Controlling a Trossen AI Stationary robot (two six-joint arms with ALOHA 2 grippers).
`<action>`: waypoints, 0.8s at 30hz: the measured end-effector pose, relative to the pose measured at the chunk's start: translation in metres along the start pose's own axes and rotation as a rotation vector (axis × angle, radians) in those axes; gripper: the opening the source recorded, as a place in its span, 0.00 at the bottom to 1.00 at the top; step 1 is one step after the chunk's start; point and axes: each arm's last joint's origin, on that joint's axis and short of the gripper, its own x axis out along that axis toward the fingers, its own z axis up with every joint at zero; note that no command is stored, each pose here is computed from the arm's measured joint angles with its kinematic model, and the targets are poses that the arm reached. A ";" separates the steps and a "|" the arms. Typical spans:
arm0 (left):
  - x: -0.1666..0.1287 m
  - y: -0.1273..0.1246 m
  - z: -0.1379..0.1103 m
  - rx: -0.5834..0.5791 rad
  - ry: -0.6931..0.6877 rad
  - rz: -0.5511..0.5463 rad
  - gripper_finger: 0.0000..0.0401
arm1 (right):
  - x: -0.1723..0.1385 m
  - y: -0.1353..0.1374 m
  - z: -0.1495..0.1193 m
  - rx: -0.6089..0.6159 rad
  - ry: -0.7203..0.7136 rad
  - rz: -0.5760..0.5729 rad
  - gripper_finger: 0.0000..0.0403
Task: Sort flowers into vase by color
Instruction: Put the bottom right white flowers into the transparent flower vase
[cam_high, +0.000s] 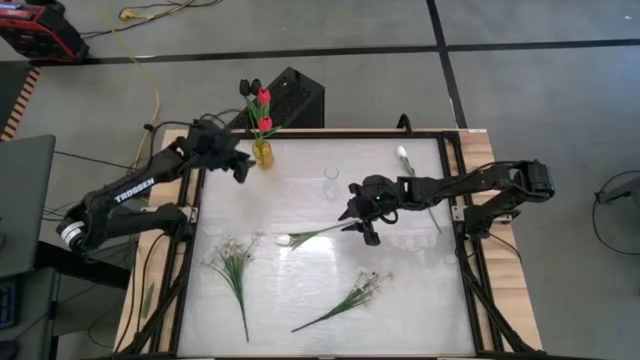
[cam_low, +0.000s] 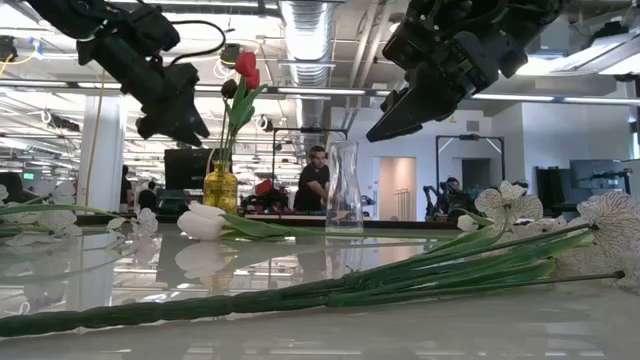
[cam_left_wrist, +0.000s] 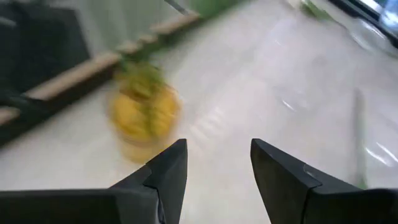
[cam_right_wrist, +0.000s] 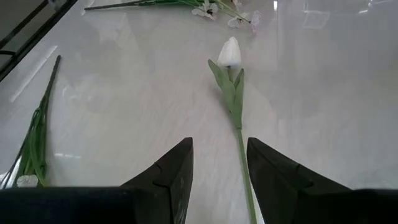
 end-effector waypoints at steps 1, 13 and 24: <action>0.001 -0.004 -0.002 0.001 0.022 -0.023 0.41 | 0.000 0.001 0.000 0.002 0.000 0.002 0.44; 0.007 -0.081 -0.027 0.189 0.139 -0.187 0.41 | 0.005 0.022 0.004 0.027 -0.013 0.059 0.44; 0.011 -0.137 -0.091 0.278 -0.116 -0.419 0.41 | 0.009 0.048 0.012 0.000 -0.067 0.125 0.44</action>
